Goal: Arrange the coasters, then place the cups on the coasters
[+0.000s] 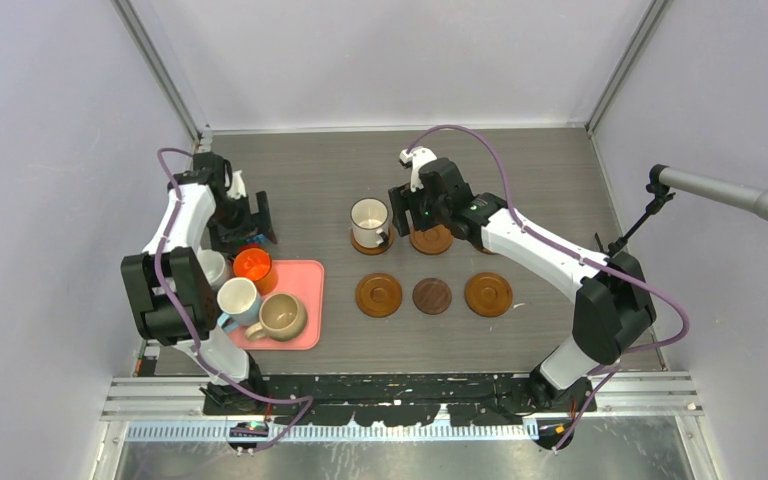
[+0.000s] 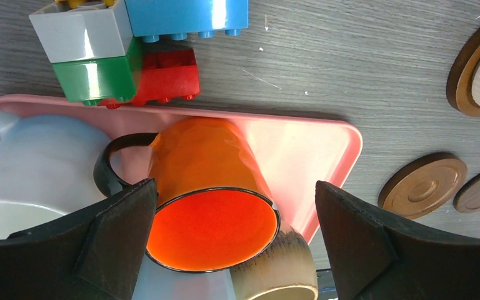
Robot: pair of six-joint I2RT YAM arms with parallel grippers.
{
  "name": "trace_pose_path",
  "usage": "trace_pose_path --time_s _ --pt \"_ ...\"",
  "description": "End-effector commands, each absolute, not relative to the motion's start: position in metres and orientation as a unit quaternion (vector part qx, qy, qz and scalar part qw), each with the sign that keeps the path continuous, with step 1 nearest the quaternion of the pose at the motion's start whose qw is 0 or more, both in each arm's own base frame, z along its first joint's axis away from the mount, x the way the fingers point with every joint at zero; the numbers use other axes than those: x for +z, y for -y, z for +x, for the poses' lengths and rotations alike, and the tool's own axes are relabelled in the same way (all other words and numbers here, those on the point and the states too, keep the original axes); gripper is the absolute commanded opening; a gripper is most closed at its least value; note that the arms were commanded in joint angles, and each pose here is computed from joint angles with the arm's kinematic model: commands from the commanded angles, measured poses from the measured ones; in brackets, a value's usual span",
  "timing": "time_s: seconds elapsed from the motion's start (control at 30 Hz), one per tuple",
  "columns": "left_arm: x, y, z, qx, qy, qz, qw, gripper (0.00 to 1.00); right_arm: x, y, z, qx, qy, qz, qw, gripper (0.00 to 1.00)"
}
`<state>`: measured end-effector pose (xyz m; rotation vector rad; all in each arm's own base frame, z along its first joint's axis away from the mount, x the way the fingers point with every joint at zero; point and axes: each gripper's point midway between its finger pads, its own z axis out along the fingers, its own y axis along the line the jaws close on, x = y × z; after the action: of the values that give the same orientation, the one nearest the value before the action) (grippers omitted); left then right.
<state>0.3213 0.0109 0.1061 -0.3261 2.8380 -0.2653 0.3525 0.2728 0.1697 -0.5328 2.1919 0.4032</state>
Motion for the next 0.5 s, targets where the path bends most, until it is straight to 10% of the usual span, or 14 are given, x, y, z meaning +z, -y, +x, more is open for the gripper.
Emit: trace_pose_path --time_s 0.0,0.47 --pt "0.109 -0.006 0.328 -0.101 -0.978 -0.103 0.150 0.99 0.192 -0.275 0.356 0.175 -0.858 -0.203 0.439 0.77" --pt "0.130 -0.032 0.292 -0.011 -0.978 -0.151 0.145 1.00 0.191 -0.277 0.357 0.178 -0.859 -0.201 0.436 0.77"
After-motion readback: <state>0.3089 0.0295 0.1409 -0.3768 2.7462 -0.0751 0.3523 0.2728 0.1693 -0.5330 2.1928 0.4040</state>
